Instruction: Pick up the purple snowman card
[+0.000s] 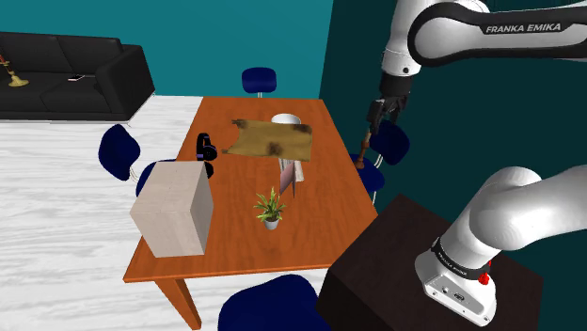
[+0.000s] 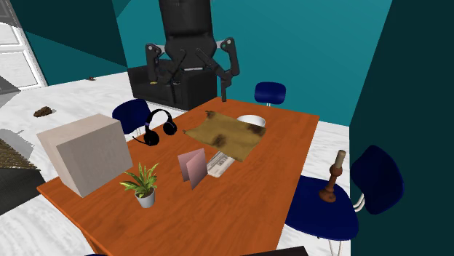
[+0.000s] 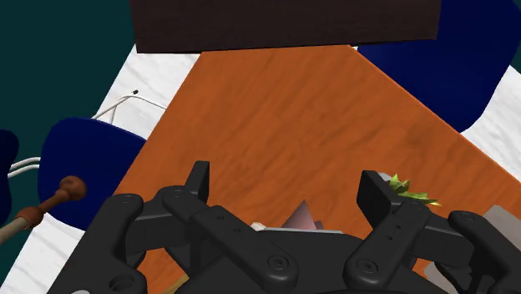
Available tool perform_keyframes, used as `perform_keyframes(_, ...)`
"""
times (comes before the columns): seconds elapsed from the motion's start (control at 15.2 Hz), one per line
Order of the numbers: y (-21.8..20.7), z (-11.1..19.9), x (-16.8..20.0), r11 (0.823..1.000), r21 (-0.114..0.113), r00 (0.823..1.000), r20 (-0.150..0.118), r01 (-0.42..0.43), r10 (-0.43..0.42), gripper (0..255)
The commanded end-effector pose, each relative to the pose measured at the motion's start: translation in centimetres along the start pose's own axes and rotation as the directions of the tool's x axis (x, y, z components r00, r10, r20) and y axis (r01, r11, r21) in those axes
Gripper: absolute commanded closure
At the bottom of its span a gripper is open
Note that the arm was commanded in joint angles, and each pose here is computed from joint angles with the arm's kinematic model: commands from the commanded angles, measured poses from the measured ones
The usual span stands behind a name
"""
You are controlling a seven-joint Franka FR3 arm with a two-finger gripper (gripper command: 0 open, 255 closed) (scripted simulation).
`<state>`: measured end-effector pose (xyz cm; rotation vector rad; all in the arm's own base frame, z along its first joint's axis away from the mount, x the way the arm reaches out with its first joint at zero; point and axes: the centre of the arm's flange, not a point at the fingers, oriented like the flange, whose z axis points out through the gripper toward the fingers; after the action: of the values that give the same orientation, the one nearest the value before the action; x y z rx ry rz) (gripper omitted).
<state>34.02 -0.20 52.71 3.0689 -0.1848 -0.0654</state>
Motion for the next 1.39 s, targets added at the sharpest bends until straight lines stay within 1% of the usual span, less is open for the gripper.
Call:
perform_keyframes(0.0, -1.5, 1.8, 1.5, 0.999, 0.003, 0.999, -0.006, -0.04, 0.04, 0)
perform_keyframes(0.33, -3.9, 6.2, 5.5, 0.991, 0.007, 0.991, -0.015, -0.135, 0.135, 0)
perform_keyframes(0.66, -6.0, 10.7, 9.8, 0.974, 0.013, 0.973, -0.024, -0.228, 0.228, 0)
perform_keyframes(0.99, -7.7, 15.0, 14.3, 0.948, 0.019, 0.947, -0.033, -0.319, 0.319, 0)
perform_keyframes(1.32, -8.9, 19.3, 19.0, 0.913, 0.027, 0.912, -0.041, -0.407, 0.408, 0)
